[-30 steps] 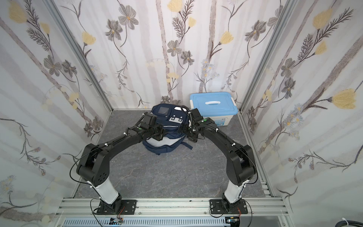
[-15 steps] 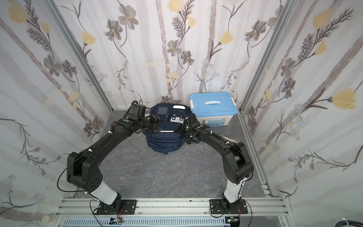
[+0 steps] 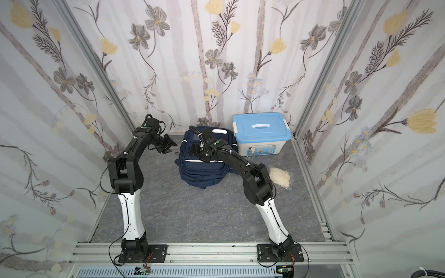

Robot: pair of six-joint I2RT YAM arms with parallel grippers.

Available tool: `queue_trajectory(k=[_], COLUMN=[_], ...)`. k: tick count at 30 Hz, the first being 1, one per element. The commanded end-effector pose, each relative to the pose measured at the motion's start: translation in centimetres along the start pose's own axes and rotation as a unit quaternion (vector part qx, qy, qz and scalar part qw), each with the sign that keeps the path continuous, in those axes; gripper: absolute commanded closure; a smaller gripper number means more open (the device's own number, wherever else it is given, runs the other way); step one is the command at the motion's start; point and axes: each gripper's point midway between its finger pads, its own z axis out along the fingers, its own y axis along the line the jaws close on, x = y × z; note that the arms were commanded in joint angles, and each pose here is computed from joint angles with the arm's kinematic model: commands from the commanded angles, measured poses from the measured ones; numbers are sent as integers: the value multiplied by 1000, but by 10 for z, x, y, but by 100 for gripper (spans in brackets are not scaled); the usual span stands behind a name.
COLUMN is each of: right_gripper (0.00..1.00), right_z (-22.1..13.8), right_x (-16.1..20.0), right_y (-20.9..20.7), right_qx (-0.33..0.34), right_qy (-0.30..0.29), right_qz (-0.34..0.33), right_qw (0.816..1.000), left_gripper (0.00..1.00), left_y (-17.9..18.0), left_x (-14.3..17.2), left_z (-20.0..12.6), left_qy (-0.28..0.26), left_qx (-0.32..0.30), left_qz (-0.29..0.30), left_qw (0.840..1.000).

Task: Zip up the backpack
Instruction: Adjust the backpack at the center of the board.

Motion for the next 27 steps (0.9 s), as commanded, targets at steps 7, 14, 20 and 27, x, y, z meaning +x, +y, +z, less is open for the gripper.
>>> queue_trajectory(k=[7,14,20,27], right_gripper=[34,46,43,27], right_z=[27,-7,-51,-65], right_x=[43,97,119,80], right_y=[-83,-154,-214,-200], right_qx=[147,247,322,287], right_qy=[99,217,261,217], right_qz=[-31,-101,-119,-109], right_qw=[984,939,902,927], left_gripper=[56,54,53,47], left_y=[38,23,6,-3], left_x=[-8,-27,-24,23], left_z=[30,30,36,51], left_qy=[15,-8,3,57], left_qx=[-76,-44,-26,89], left_qz=[74,68,117,29], left_qw=[994,997,993,994])
